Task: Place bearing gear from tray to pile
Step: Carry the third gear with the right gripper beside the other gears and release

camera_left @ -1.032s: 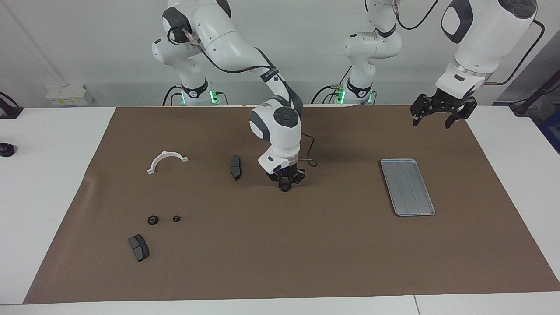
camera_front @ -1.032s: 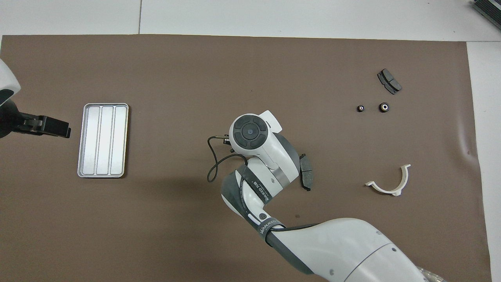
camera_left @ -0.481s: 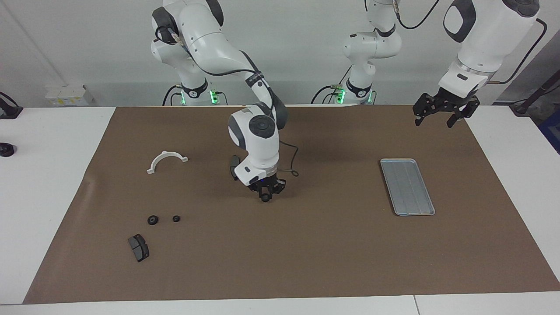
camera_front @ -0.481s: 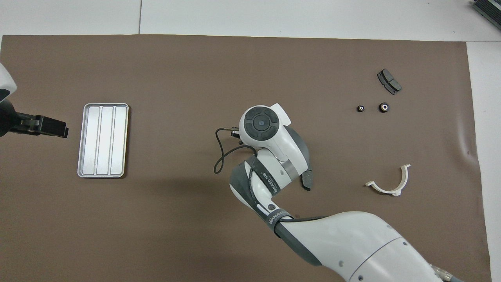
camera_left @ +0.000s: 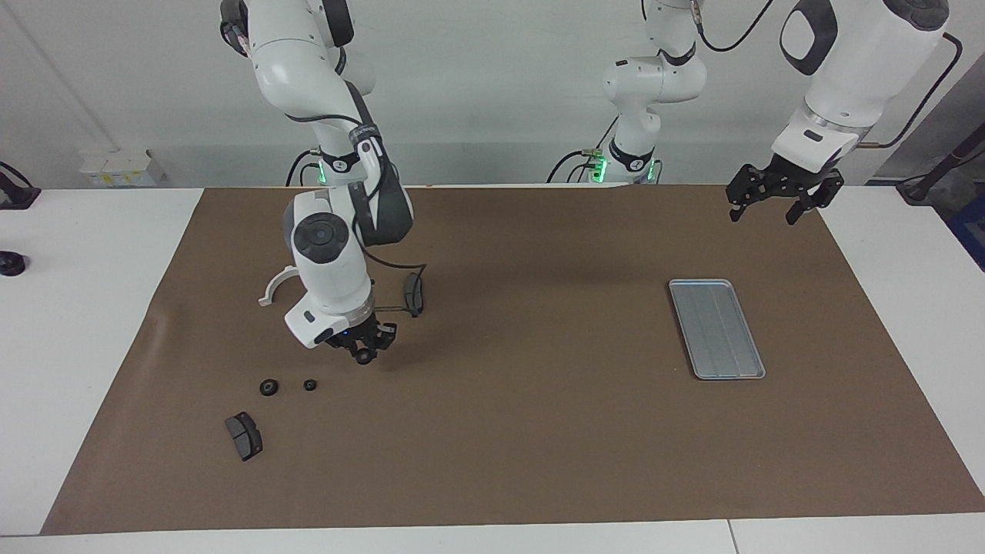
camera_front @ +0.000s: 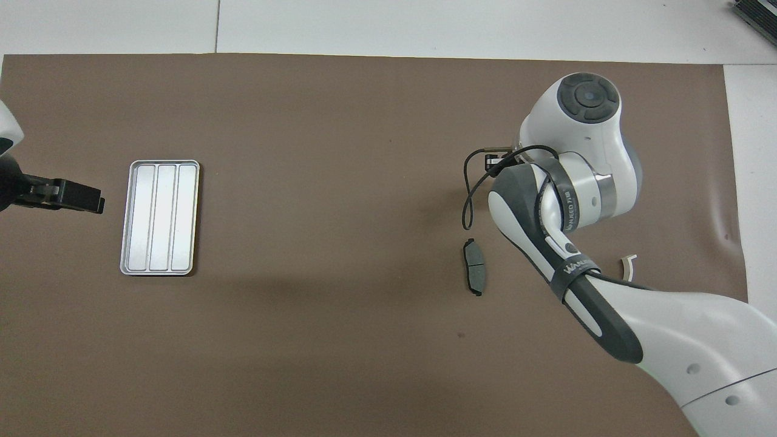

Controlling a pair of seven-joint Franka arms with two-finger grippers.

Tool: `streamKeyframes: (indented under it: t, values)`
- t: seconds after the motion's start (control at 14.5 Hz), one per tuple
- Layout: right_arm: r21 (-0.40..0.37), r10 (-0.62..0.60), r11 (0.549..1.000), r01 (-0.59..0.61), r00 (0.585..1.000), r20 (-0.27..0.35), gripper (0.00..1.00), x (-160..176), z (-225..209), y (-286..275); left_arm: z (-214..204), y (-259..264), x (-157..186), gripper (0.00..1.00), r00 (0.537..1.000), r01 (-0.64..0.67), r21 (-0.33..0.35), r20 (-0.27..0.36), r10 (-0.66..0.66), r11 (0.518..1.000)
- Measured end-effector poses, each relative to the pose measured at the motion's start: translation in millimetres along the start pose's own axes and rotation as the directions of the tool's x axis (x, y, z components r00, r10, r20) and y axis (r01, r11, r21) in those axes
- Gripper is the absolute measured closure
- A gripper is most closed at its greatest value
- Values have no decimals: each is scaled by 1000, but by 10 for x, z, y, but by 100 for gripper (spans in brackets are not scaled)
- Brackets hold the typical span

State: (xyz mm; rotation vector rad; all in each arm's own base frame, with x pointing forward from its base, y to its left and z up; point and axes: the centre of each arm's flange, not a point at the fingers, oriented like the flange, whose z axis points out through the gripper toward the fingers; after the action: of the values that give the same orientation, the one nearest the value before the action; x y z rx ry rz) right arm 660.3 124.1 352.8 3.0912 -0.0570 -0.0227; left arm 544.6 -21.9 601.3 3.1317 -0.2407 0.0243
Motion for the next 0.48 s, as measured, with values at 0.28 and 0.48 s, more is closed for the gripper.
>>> streamKeyframes:
  t: [0.28,0.48]
  values:
    - [8,-45,999,46,998,-51,65,151,27,591,-198,50,-38,0,1000,-8,0,2,8,1000]
    - [11,-40,999,41,995,-91,65,222,12,852,-251,51,-34,0,1000,-8,2,-14,8,1000]
